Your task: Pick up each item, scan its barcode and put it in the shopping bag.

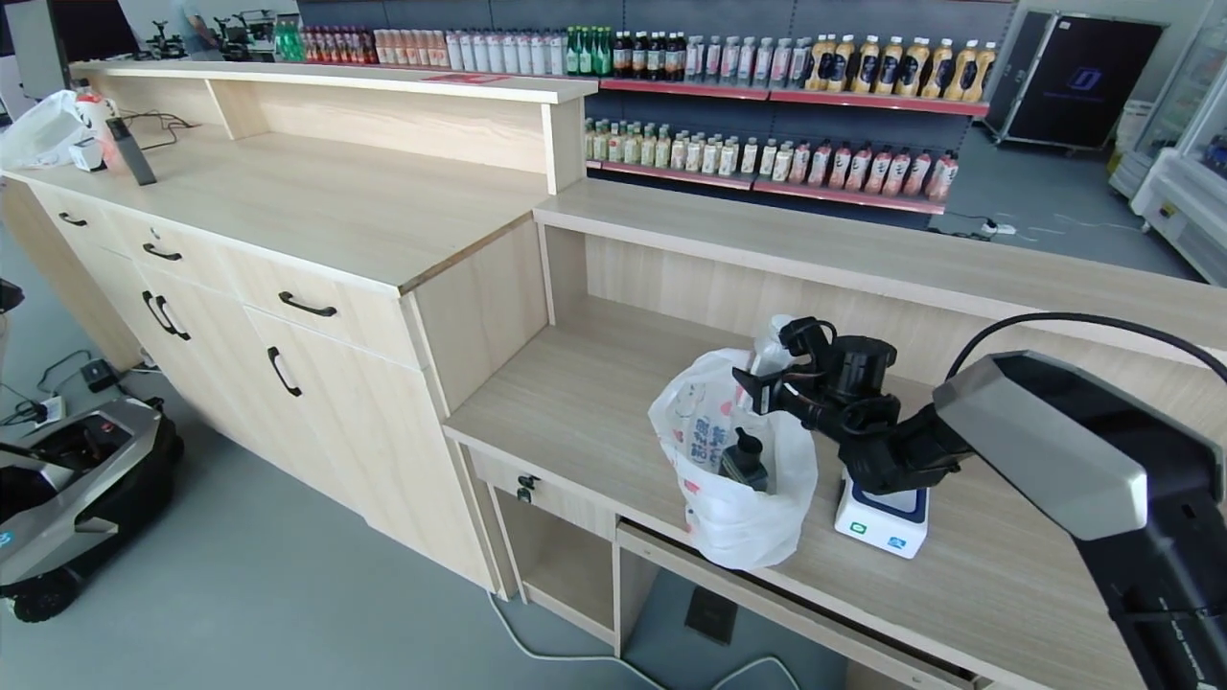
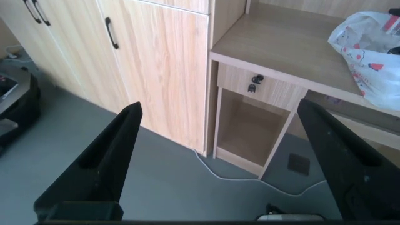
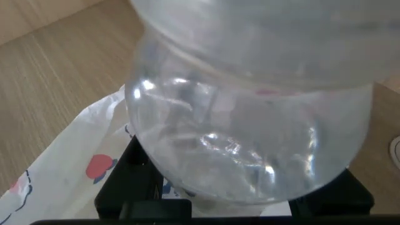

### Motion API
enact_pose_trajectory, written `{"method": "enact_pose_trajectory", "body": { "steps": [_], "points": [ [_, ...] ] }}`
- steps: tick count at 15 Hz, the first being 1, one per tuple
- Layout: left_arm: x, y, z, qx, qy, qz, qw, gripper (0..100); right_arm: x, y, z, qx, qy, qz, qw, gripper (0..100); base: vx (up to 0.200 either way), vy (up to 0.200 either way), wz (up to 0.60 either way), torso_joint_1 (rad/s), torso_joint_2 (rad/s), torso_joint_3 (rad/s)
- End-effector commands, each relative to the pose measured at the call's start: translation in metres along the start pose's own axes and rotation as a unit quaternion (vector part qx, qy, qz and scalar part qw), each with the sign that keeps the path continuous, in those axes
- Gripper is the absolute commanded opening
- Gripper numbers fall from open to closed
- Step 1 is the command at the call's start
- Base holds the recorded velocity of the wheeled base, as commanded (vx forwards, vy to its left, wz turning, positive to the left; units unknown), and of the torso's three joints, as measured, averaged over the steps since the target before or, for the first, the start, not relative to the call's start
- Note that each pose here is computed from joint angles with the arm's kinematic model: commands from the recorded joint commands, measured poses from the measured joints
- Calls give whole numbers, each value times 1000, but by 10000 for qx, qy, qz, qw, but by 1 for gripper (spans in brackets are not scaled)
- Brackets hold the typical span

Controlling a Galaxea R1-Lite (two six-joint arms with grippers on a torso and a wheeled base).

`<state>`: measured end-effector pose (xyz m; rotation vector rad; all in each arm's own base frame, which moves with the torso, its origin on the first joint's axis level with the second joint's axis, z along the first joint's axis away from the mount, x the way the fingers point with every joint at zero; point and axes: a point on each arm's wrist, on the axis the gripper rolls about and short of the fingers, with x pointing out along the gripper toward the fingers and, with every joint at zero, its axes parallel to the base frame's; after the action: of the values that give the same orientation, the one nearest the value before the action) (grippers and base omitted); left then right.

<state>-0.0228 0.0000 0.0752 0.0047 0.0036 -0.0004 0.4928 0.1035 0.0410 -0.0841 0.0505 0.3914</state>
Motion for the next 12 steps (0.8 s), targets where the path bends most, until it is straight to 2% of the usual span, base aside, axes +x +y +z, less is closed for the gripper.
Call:
{"method": "enact_pose_trajectory", "body": {
  "steps": [1, 7, 12],
  "points": [
    [0, 0, 0, 0, -3, 2, 10000, 100, 4, -2, -16, -6, 105, -26, 9999, 0, 0, 0, 0, 0, 0, 0],
    [0, 0, 0, 0, -3, 2, 10000, 100, 11, -6, -26, -92, 93, 167, 9998, 0, 0, 0, 0, 0, 0, 0],
    [0, 0, 0, 0, -3, 2, 10000, 100, 9, -14, -34, -462, 155, 95, 9988, 0, 0, 0, 0, 0, 0, 0]
  ]
}}
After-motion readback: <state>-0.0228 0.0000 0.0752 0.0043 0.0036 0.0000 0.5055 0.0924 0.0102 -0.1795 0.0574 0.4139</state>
